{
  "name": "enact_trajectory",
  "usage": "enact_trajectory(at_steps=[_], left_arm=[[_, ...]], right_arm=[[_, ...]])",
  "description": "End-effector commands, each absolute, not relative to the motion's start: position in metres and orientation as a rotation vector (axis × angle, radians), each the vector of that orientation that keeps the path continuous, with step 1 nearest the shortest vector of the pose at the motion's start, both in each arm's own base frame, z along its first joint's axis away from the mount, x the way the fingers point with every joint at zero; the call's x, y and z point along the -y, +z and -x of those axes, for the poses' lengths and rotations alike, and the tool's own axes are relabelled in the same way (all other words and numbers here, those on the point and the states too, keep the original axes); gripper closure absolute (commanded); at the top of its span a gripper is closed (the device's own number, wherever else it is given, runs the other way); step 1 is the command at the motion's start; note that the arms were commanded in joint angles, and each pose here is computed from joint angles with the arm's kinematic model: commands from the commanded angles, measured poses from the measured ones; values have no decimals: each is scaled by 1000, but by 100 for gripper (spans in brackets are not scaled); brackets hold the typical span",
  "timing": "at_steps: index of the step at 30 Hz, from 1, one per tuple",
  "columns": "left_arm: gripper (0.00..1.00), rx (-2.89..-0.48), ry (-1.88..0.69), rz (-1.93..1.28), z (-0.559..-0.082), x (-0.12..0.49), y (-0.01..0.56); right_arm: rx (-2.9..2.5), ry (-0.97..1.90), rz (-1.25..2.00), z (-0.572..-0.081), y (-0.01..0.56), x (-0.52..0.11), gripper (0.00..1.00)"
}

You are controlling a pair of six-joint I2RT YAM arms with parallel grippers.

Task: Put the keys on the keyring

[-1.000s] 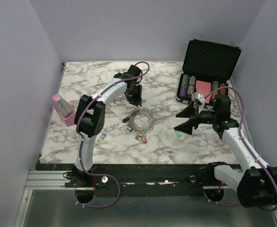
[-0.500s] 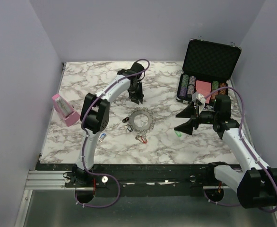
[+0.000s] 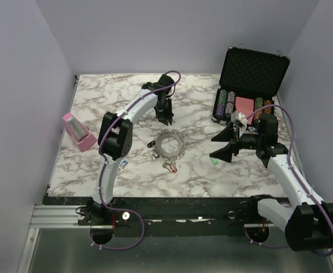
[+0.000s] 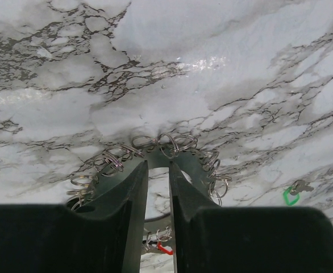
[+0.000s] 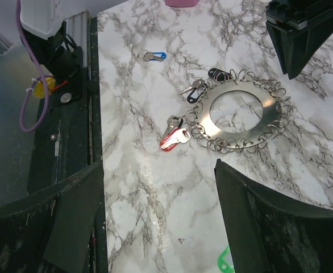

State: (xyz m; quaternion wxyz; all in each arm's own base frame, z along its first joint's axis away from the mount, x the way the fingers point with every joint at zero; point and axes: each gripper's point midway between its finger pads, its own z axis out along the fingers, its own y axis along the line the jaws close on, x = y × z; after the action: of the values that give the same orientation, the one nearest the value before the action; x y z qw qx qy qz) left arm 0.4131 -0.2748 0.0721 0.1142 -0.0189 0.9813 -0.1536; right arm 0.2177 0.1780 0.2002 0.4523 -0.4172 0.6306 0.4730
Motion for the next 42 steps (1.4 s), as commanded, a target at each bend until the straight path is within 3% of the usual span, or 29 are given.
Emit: enact_trajectory(at_steps=[1,9,42], left_arm=[[72,-2864,-548,-68,-410,288,77],[69,-2945,-416,-7,-409,275,59],[68,-3021,-357,81,-404,273,41]], right_arm=[[-1530,1176,1046,-213,206,-177,13],[-1525,1176,1049,-212,207,-178,13],[-1498,1172,1069,-208,214,-178,13]])
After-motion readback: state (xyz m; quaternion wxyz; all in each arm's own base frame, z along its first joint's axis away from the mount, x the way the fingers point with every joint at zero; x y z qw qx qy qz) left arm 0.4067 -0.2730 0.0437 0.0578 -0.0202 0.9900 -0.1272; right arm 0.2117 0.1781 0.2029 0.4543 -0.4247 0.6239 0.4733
